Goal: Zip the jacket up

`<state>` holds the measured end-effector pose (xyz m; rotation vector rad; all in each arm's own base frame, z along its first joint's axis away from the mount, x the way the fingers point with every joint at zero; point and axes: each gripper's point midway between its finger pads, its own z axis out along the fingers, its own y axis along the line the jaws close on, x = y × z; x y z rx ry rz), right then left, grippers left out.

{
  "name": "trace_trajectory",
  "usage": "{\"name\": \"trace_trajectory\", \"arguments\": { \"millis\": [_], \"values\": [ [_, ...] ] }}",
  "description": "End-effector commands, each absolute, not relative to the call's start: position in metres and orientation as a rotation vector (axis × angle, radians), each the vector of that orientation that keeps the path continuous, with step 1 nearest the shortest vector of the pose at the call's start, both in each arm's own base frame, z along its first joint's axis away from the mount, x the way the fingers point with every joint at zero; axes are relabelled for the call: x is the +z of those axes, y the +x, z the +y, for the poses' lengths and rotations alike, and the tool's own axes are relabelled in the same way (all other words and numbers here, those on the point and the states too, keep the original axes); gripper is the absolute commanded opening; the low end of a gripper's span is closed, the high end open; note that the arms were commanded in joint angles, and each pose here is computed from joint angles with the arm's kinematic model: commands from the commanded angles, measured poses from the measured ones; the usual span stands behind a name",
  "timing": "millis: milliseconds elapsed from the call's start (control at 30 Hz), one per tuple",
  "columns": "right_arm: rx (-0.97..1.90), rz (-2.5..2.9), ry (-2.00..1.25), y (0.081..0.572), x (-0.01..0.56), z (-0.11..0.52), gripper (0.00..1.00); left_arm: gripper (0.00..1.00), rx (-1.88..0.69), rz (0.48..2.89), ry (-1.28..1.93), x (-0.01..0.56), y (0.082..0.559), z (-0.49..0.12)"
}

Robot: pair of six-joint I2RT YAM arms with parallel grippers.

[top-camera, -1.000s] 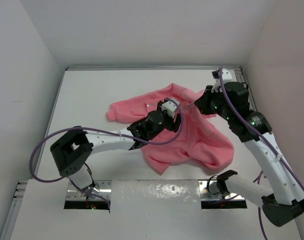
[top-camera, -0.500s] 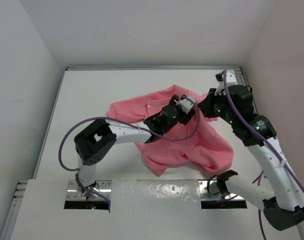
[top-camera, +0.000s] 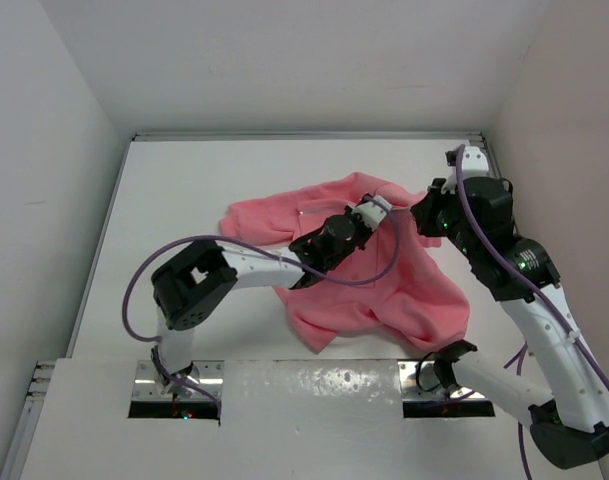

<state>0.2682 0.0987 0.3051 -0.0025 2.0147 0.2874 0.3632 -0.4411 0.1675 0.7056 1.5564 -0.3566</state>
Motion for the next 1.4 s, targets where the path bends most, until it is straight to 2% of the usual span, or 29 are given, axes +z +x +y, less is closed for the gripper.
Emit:
{"name": "trace_trajectory", "arguments": {
  "millis": [0,167,233,300,400,467,533,567,667,800,867,933,1100,1233,1267,1300,1333,1367],
  "values": [
    [0.237,1.888,0.076,0.282,0.326,0.086,0.0,0.0,-0.174,1.568,0.546,0.189,0.378,-0.369],
    [0.236,1.907,0.088,0.305,0.313,0.095,0.0,0.0,-0.19,1.66,0.285,0.184,0.375,-0.262],
    [0.256,1.9,0.082,0.314,0.321,0.101,0.0,0.0,-0.231,1.674,0.193,0.188,0.357,-0.233],
    [0.294,1.912,0.068,0.323,0.321,0.111,0.0,0.0,-0.263,1.675,0.16,0.192,0.341,-0.221],
    [0.582,1.91,-0.007,0.328,0.33,0.165,0.0,0.0,-0.381,1.653,0.118,0.212,0.312,-0.213],
    [0.63,1.92,-0.027,0.325,0.331,0.174,0.0,0.0,-0.384,1.654,0.084,0.216,0.304,-0.205],
    [0.507,1.952,-0.011,0.327,0.319,0.156,0.0,0.0,-0.373,1.66,0.045,0.222,0.294,-0.19],
    [0.348,1.954,0.066,0.336,0.311,0.13,0.0,0.0,-0.367,1.664,0.029,0.223,0.291,-0.184],
    [0.174,2.063,0.201,0.342,0.27,0.075,0.0,0.0,-0.348,1.675,-0.066,0.219,0.28,-0.164],
    [0.018,2.036,0.357,0.338,0.255,0.028,0.0,0.0,-0.366,1.731,-0.045,0.192,0.273,-0.166],
    [0.127,2.009,0.349,0.347,0.261,0.043,0.0,0.0,-0.407,1.74,-0.021,0.187,0.271,-0.174],
    [0.349,2.053,0.251,0.348,0.257,0.087,0.0,0.0,-0.447,1.756,0.014,0.183,0.27,-0.186],
    [0.211,2.07,0.215,0.348,0.246,0.091,0.0,0.0,-0.41,1.773,0.032,0.182,0.272,-0.184],
    [0.251,2.097,0.195,0.348,0.236,0.099,0.0,0.0,-0.409,1.809,0.032,0.179,0.278,-0.194],
    [0.263,2.099,0.191,0.348,0.23,0.101,0.0,0.04,-0.396,1.839,0.04,0.172,0.282,-0.2],
    [0.28,2.09,0.188,0.348,0.231,0.103,0.0,0.22,-0.417,1.821,0.029,0.193,0.291,-0.209],
    [0.315,2.092,0.169,0.348,0.23,0.109,0.0,0.31,-0.407,1.834,0.026,0.197,0.297,-0.215],
    [0.337,2.104,0.15,0.347,0.232,0.114,0.0,0.48,-0.366,1.892,0.039,0.186,0.305,-0.223]
  ]
}}
